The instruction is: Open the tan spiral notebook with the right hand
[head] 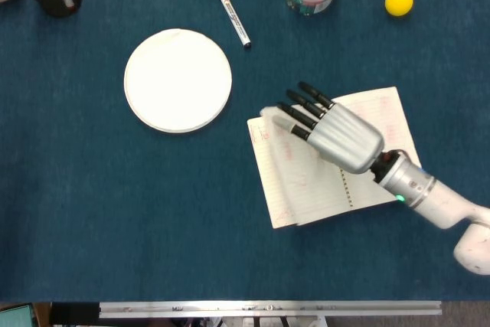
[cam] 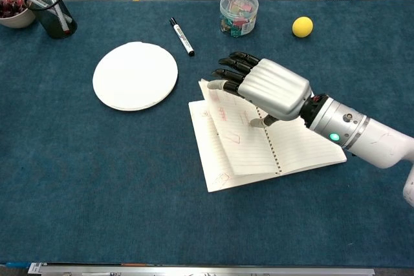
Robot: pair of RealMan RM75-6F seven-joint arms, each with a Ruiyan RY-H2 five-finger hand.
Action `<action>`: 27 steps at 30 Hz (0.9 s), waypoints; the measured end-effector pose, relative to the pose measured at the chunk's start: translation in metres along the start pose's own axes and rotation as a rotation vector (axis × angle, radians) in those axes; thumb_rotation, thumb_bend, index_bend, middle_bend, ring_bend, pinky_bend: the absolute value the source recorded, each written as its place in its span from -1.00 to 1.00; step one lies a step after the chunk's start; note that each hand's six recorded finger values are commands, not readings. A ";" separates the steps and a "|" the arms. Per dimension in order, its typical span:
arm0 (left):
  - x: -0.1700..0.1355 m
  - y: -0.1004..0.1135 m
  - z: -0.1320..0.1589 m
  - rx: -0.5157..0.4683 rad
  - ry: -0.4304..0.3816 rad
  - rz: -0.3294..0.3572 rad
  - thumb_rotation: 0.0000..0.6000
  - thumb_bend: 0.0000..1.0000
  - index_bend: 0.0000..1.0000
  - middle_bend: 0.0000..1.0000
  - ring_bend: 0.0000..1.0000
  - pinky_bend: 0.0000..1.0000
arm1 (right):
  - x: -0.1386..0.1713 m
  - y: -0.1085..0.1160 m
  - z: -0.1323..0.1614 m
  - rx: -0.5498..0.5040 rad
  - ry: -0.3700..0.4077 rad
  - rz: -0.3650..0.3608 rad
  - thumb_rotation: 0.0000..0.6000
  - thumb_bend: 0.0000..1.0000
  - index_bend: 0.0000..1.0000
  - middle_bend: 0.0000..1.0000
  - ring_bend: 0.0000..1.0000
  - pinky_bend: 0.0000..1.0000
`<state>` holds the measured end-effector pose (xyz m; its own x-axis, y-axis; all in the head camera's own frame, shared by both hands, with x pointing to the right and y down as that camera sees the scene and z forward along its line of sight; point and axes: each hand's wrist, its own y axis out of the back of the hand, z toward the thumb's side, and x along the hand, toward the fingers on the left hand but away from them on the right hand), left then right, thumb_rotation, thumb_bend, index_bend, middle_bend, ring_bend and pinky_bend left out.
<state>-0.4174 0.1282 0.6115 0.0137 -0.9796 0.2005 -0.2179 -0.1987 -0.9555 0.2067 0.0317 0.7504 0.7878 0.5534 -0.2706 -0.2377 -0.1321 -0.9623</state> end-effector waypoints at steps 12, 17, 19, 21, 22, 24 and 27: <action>-0.002 0.001 -0.002 -0.002 0.001 0.002 1.00 -0.20 -0.60 -0.75 -0.72 -0.60 | 0.002 -0.015 0.012 0.022 0.035 0.032 1.00 -1.00 -0.65 -0.72 -0.92 -0.84; -0.001 0.001 -0.001 -0.002 -0.003 0.003 1.00 -0.20 -0.60 -0.75 -0.72 -0.60 | 0.010 -0.002 0.001 0.002 0.007 -0.012 1.00 -1.00 -0.64 -0.72 -0.92 -0.84; -0.001 0.002 0.000 -0.003 -0.004 0.005 1.00 -0.20 -0.60 -0.75 -0.72 -0.60 | 0.017 0.004 -0.008 0.000 -0.016 -0.026 1.00 -1.00 -0.64 -0.72 -0.92 -0.84; 0.000 0.002 -0.001 -0.003 -0.003 0.006 1.00 -0.20 -0.60 -0.75 -0.72 -0.60 | 0.027 0.010 -0.019 -0.001 -0.048 -0.039 1.00 -1.00 -0.64 -0.72 -0.92 -0.84; 0.000 0.002 -0.001 -0.002 -0.003 0.006 1.00 -0.20 -0.60 -0.75 -0.72 -0.60 | 0.032 0.013 -0.025 -0.001 -0.066 -0.045 1.00 -1.00 -0.64 -0.72 -0.92 -0.84; 0.001 0.001 0.000 -0.003 -0.005 0.005 1.00 -0.20 -0.60 -0.75 -0.72 -0.60 | 0.046 0.020 -0.040 -0.004 -0.117 -0.057 1.00 -1.00 -0.64 -0.72 -0.92 -0.84; 0.004 -0.001 0.002 -0.005 -0.013 0.002 1.00 -0.20 -0.60 -0.75 -0.72 -0.60 | 0.069 0.029 -0.062 -0.008 -0.202 -0.065 1.00 -1.00 -0.64 -0.72 -0.92 -0.84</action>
<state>-0.4157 0.1247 0.6125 0.0260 -0.9803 0.1958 -0.2224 -0.1966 -0.9549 0.2891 0.0152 0.7019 0.6711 0.7144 -0.1979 -0.1851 -0.0971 -0.9779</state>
